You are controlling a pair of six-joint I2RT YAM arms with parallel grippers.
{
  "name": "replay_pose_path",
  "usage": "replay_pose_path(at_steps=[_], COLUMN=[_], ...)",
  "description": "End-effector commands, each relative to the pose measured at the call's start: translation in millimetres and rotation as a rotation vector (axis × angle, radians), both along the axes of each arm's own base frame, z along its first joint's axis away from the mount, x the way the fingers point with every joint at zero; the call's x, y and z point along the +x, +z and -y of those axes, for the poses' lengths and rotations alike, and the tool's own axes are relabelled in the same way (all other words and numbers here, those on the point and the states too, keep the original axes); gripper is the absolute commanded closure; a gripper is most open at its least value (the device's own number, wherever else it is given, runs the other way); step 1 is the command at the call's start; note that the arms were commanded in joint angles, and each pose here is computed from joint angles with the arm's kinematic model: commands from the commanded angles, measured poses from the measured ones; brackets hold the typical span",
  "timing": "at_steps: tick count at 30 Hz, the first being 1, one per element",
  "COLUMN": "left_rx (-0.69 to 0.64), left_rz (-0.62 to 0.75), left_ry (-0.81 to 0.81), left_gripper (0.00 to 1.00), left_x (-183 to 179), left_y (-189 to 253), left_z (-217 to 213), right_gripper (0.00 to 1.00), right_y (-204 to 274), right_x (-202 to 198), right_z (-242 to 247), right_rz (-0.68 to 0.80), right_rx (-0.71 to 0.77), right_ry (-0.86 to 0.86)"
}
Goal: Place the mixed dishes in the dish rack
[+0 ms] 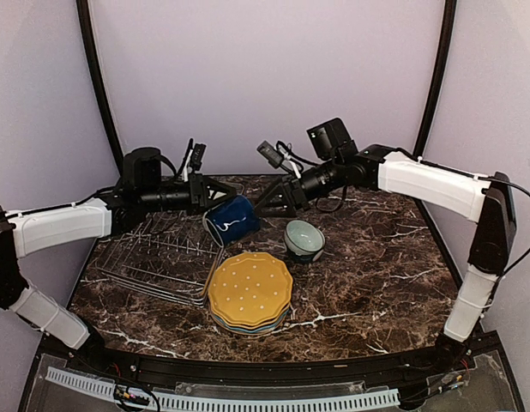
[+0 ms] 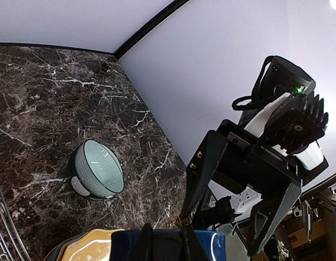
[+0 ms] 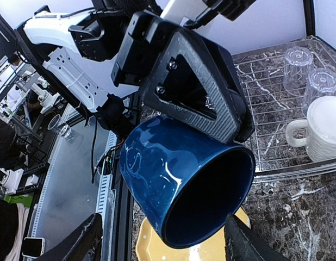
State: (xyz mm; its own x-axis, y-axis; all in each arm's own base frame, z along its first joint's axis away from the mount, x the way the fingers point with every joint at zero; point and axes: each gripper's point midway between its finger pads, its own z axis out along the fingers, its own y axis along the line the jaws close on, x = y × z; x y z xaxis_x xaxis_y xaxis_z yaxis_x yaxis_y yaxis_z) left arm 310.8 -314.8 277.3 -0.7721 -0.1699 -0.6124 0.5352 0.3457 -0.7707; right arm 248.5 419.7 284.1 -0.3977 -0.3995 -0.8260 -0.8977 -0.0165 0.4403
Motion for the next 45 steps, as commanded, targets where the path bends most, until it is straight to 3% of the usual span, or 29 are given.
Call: replay_pose_path(at_steps=[1,8,13,17,19,22,25,27,31,36,45], left_rx=[-0.095,-0.095,-0.071,-0.082,-0.093,-0.093,-0.089,-0.089,-0.085,-0.068,-0.08], left_rz=[0.12,0.139,0.142,0.136,0.149,0.187,0.222,0.246,0.261,0.229,0.259], left_ry=[-0.061,-0.09,-0.105,-0.119,-0.123,-0.117,-0.097,-0.079,-0.066,-0.09,-0.16], left_gripper=[0.99,0.99,0.99,0.99,0.95,0.6,0.34,0.07,0.01,0.01,0.01], left_x=[-9,-11,-7,-5,-4,-5,-6,-9,-20,-28,-35], left_y=[51,51,43,39,42,48,53,54,50,26,25], left_z=[9,15,21,25,26,23,16,10,2,5,27], right_gripper=[0.3,0.6,0.99,1.0,1.0,1.0,1.0,1.0,1.0,1.0,1.0], right_y=[-4,-11,-5,4,9,18,29,34,45,58,70], right_x=[-11,-27,-32,-32,-31,-27,-22,-18,-13,-16,-23], right_z=[-11,-19,-19,-17,-16,-11,-2,4,14,19,19], right_rz=[-0.019,-0.062,-0.074,-0.055,-0.052,-0.032,-0.015,-0.01,-0.017,-0.038,-0.058], right_rx=[0.001,0.009,0.043,0.064,0.071,0.084,0.105,0.125,0.163,0.22,0.28], right_ry=[0.059,0.132,0.16,0.152,0.133,0.099,0.062,0.042,0.018,0.047,0.107])
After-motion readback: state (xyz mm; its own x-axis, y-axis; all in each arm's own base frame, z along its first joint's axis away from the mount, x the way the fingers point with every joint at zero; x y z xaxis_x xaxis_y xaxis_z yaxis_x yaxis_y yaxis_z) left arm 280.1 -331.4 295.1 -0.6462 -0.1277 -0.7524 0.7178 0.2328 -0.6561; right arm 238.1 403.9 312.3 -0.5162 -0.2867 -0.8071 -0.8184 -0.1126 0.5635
